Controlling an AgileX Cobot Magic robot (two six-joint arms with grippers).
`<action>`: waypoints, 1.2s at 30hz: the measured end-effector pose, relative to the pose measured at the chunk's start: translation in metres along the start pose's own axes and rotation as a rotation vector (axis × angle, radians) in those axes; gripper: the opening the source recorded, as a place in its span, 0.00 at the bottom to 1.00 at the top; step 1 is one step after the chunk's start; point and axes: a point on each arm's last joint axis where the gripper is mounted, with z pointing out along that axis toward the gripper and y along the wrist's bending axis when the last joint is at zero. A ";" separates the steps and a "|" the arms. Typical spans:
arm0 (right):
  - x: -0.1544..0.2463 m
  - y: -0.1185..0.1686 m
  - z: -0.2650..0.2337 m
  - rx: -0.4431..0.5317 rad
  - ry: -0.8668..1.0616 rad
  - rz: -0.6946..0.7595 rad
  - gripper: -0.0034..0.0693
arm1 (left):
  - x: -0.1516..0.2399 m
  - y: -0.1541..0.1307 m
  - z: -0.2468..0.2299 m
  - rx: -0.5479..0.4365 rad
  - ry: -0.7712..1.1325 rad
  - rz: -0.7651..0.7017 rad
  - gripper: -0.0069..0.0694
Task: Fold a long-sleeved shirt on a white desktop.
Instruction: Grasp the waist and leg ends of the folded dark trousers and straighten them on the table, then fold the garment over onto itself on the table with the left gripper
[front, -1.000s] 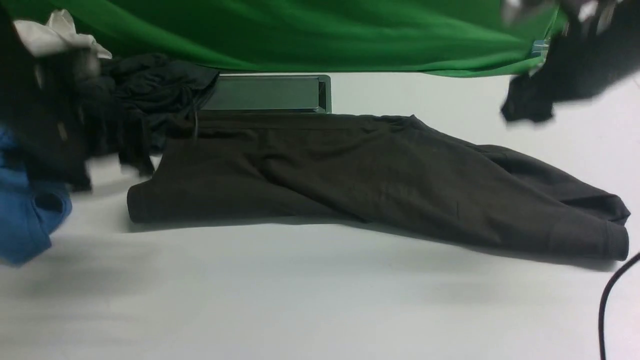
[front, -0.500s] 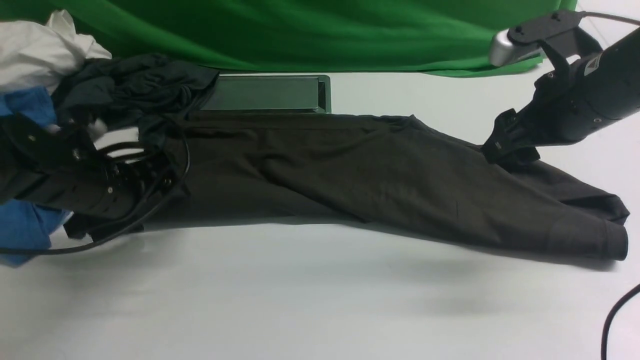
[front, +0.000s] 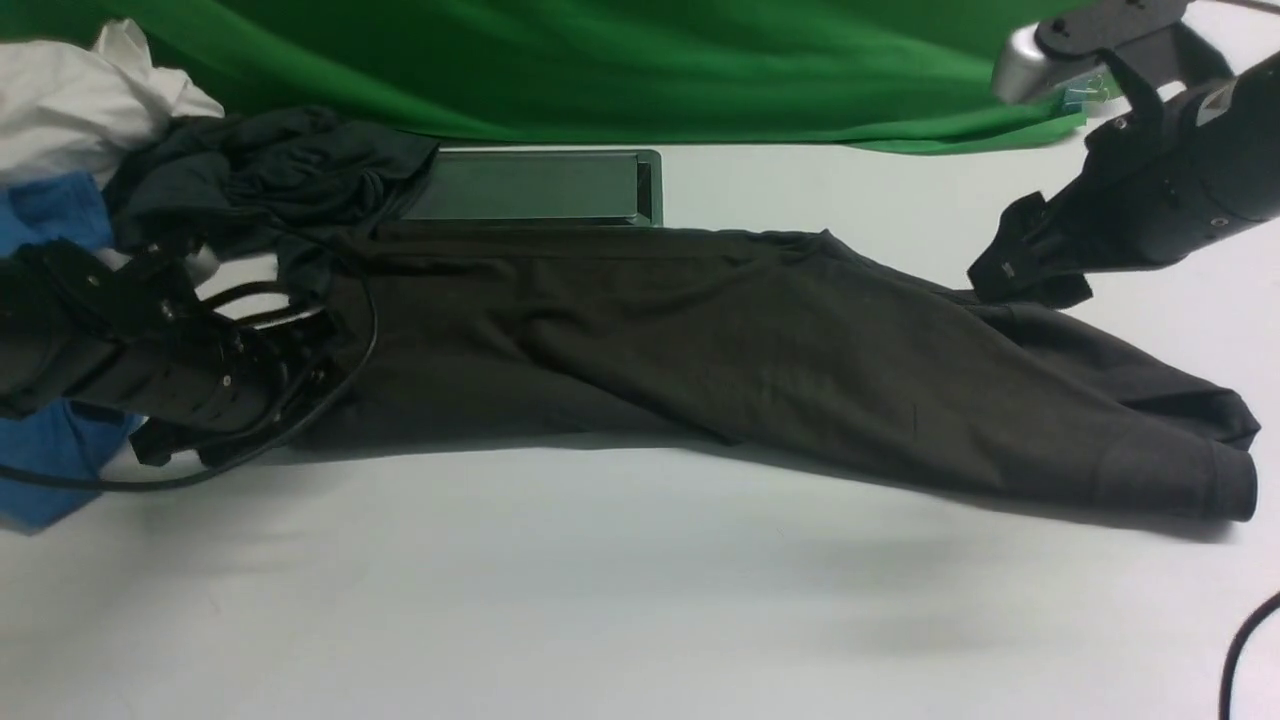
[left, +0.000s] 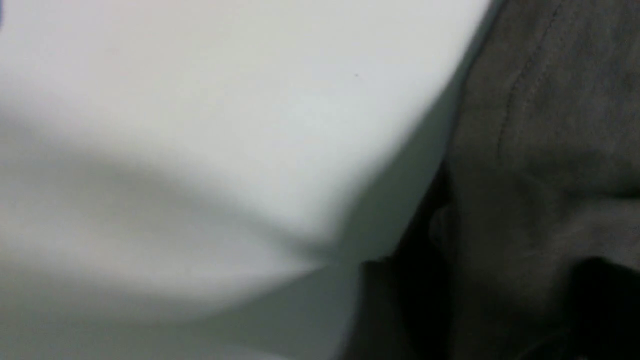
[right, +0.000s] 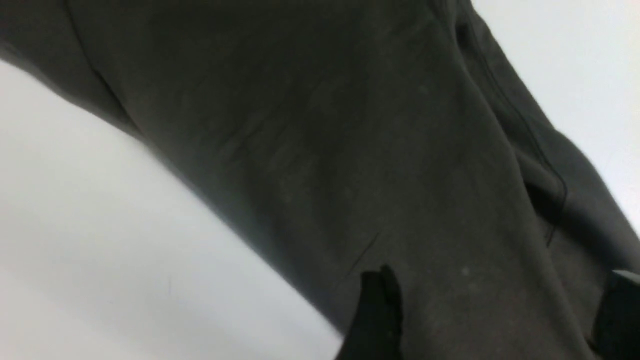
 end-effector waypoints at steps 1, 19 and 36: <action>0.001 0.001 -0.006 0.002 -0.013 0.007 0.76 | 0.000 0.001 0.000 0.000 0.005 0.010 0.43; 0.044 0.033 -0.129 -0.003 -0.331 0.043 0.08 | -0.032 0.036 -0.100 0.006 -0.200 0.049 0.19; 0.046 0.039 -0.141 -0.054 -0.383 0.076 0.13 | 0.042 -0.276 -0.114 0.699 -0.071 0.585 0.19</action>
